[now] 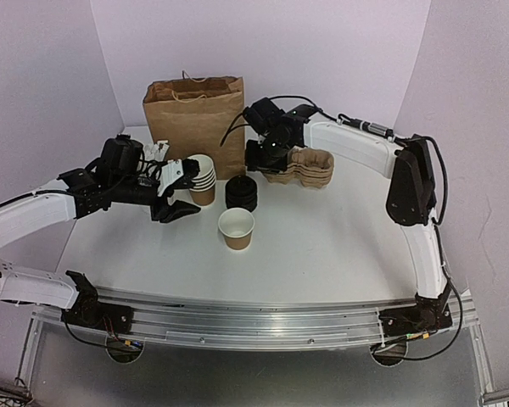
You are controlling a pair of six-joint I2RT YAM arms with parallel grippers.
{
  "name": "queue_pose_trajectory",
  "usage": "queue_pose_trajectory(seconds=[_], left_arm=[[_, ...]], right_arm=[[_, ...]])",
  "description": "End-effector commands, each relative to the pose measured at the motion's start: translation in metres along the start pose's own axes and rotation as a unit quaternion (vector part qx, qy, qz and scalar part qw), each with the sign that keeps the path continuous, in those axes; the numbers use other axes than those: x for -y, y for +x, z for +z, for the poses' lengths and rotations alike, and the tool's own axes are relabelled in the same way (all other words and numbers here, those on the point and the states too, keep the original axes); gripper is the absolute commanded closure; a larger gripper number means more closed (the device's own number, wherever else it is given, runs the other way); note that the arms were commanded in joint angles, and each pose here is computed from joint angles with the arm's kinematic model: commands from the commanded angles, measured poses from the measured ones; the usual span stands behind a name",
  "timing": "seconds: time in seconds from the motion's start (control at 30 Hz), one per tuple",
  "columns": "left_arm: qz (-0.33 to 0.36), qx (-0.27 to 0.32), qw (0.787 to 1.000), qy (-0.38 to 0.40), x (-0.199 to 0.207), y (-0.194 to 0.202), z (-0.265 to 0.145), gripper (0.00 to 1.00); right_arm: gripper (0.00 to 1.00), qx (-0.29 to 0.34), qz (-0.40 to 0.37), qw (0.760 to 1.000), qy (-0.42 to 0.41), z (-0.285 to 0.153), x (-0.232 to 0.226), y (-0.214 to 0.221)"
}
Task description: Pack the takeout coffee
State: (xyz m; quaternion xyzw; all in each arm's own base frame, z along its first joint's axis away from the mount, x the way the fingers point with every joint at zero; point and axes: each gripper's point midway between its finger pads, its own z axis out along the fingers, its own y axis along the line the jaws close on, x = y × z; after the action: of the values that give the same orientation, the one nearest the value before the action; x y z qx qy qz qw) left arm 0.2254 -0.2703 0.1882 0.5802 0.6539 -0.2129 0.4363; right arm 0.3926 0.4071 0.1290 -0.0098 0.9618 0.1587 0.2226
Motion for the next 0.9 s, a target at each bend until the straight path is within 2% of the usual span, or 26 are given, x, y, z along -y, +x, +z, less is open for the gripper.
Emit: queue_pose_trajectory(seconds=[0.0,0.4,0.87], left_arm=[[-0.057,0.041,0.996,-0.063,-0.023,-0.007,0.004,0.36],[-0.072,0.023,0.995,-0.061,-0.019,0.013,0.016,0.35],[-0.060,0.021,0.996,-0.060,-0.020,0.013,0.018,0.35]], right_arm=[[0.68,-0.020,0.017,0.999,0.019,0.009,0.006,0.004],[0.73,-0.044,0.032,0.998,0.013,0.035,0.000,0.013],[0.86,-0.069,0.034,0.997,0.011,0.041,0.001,0.025]])
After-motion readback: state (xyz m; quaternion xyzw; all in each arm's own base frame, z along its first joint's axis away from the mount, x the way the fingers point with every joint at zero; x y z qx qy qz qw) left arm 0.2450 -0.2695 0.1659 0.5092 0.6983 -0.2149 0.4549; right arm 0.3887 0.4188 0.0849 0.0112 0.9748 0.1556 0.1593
